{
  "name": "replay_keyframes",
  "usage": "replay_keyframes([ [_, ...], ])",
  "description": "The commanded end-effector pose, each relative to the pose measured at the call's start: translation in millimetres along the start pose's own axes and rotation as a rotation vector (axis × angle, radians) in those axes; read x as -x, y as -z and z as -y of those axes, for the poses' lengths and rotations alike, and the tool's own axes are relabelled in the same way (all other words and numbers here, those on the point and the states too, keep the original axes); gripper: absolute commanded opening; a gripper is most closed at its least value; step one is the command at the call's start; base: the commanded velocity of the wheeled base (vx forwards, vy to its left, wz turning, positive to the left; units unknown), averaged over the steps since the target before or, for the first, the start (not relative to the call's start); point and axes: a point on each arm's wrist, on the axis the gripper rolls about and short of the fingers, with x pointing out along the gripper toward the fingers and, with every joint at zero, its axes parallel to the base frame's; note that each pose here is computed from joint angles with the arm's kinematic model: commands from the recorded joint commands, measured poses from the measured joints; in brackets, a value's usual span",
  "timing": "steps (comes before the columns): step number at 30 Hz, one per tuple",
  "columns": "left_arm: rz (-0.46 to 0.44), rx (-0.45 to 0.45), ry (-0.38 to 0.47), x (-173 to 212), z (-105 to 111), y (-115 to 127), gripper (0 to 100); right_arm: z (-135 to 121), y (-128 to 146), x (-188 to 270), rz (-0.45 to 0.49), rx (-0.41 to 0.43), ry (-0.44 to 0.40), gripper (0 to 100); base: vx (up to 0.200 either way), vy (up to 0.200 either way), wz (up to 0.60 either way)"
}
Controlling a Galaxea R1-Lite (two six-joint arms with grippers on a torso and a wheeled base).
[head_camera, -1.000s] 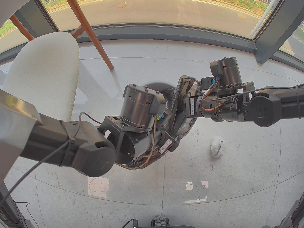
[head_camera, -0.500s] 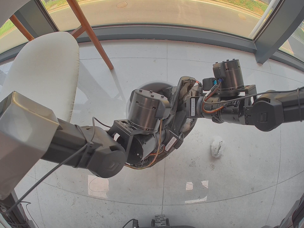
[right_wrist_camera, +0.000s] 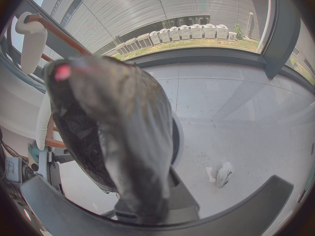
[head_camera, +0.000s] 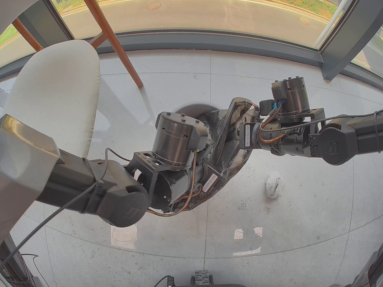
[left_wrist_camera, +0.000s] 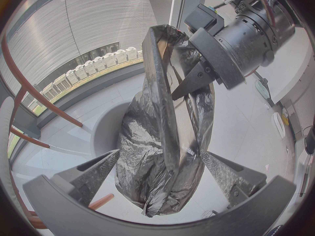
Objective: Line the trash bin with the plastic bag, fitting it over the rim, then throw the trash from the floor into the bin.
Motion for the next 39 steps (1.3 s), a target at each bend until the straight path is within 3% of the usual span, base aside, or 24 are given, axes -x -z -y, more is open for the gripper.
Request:
replay_keyframes([
  [1, -0.003, 0.004, -0.011, -0.8, -4.5, 2.8, 100, -1.6, 0.1, 1.1, 0.001, 0.002, -0.004, 0, 0.0, 0.0, 0.0],
  [16, -0.047, -0.016, -0.009, -30.2, 6.9, 26.6, 100, -3.8, -8.6, 5.8, 0.033, -0.001, -0.014, 0, 0.0, 0.0, 0.0],
  [17, -0.053, -0.014, -0.013, -32.2, 4.7, 28.3, 0, -3.8, -9.0, 6.3, 0.035, -0.002, -0.015, 0, 0.0, 0.0, 0.0],
  [26, -0.041, 0.01, -0.047, -32.3, -15.1, 25.3, 0, 4.7, -15.6, 11.9, 0.053, -0.014, -0.009, 0, 0.0, 0.0, 0.0],
  [34, 0.07, 0.051, -0.049, -4.6, -36.1, -23.3, 0, 30.2, -23.4, 12.1, 0.055, -0.005, -0.012, 0, 0.0, 0.0, 0.0],
  [39, 0.062, 0.052, -0.023, 9.4, -48.5, -55.6, 0, 35.4, -24.7, 11.7, 0.051, 0.017, -0.037, 0, 0.0, 0.0, 0.0],
])
